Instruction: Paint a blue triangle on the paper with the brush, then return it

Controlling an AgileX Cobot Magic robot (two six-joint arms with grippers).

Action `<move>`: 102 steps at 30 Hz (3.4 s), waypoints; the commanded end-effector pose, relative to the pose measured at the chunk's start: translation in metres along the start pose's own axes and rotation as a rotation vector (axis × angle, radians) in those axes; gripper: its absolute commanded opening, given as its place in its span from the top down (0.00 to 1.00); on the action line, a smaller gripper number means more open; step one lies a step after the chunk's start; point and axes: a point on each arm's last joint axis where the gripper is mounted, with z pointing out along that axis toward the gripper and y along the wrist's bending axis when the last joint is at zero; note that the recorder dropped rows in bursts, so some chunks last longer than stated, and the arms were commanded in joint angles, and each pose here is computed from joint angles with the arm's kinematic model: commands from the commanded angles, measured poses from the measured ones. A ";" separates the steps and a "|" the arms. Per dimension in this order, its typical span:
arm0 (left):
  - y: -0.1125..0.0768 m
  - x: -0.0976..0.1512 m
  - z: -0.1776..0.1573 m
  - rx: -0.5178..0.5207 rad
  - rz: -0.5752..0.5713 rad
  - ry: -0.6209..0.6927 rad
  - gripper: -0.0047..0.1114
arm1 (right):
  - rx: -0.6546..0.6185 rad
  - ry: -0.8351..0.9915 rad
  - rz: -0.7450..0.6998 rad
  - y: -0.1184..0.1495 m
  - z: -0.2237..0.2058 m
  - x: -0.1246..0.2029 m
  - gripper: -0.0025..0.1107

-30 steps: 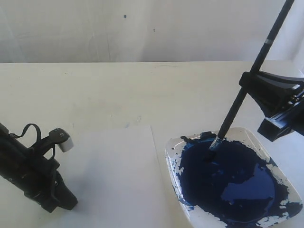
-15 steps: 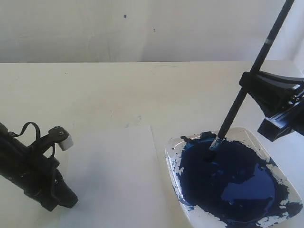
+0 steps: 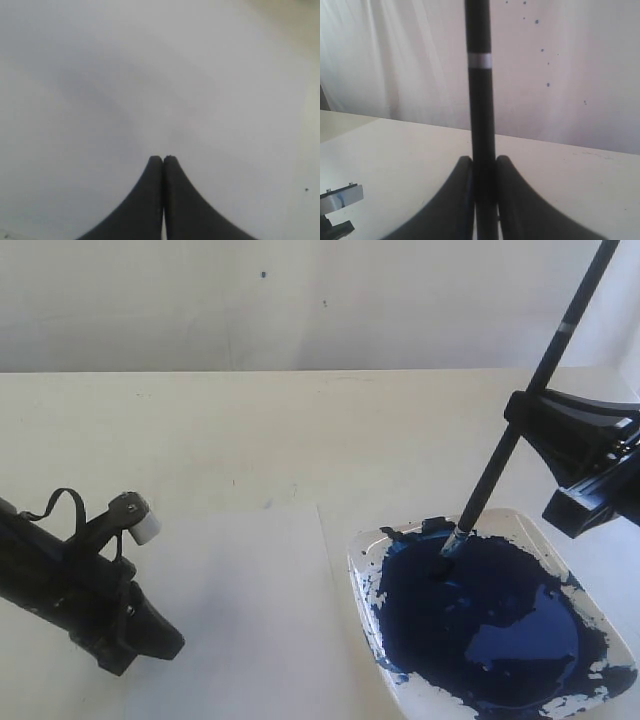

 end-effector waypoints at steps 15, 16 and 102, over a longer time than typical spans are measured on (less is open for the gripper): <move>-0.001 0.015 0.002 -0.022 0.028 0.093 0.96 | 0.000 -0.010 0.005 0.001 -0.001 -0.001 0.98; -0.001 0.015 0.002 -0.022 0.028 0.093 0.96 | 0.004 -0.005 0.007 0.000 -0.001 0.000 0.98; -0.002 0.015 0.002 -0.015 0.028 0.093 0.96 | -0.090 -0.048 -0.102 -0.007 0.013 0.013 0.98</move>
